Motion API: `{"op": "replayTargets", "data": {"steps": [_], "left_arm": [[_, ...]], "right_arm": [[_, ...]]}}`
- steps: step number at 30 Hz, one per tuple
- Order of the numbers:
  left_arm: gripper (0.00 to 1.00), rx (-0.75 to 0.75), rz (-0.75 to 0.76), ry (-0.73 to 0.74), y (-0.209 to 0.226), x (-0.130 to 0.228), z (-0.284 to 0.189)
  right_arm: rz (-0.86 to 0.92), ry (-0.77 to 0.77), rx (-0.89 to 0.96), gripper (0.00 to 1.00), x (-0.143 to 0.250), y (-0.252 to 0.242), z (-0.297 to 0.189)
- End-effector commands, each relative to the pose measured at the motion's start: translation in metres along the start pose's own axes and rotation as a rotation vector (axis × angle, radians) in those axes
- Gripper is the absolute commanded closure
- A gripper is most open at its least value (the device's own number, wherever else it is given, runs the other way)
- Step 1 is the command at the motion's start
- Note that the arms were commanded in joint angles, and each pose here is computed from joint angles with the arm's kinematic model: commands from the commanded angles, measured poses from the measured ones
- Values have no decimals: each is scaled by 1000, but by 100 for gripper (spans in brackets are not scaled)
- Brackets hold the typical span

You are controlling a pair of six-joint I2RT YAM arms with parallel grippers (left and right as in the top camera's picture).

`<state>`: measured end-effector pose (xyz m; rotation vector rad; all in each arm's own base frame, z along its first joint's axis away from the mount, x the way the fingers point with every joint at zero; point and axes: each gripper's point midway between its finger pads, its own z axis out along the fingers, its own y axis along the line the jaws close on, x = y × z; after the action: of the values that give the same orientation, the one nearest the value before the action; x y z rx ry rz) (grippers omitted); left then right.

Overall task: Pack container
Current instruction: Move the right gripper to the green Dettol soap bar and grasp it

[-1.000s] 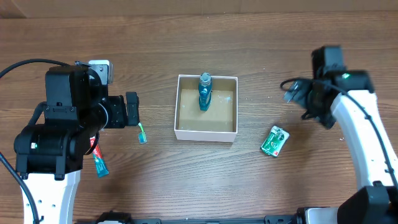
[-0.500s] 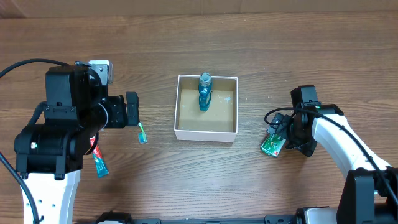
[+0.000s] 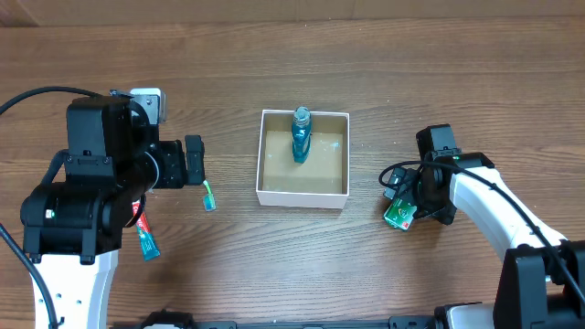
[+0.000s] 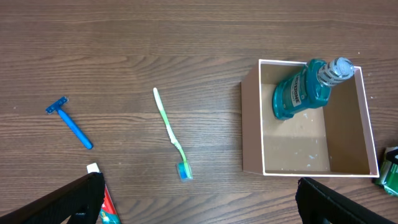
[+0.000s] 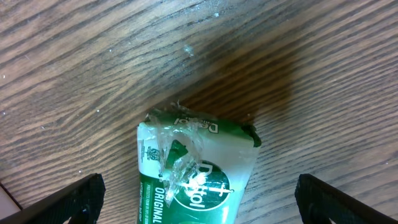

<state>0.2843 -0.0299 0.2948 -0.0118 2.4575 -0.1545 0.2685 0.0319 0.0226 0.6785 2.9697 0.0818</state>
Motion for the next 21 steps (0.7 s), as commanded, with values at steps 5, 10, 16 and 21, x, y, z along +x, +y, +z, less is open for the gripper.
{"op": "replayTargets", "data": {"steps": [5, 10, 16, 21], "left_arm": [[0, 2, 14, -21, 0, -6, -5], [0, 2, 14, -21, 0, -6, -5], [0, 2, 14, -21, 0, -6, -5], [0, 2, 14, -21, 0, -6, -5]], "right_arm": [[14, 57, 34, 0, 15, -9, 23], [16, 103, 62, 4, 22, -13, 35], [15, 119, 72, 21, 25, -15, 37], [15, 119, 72, 33, 25, -15, 37]]}}
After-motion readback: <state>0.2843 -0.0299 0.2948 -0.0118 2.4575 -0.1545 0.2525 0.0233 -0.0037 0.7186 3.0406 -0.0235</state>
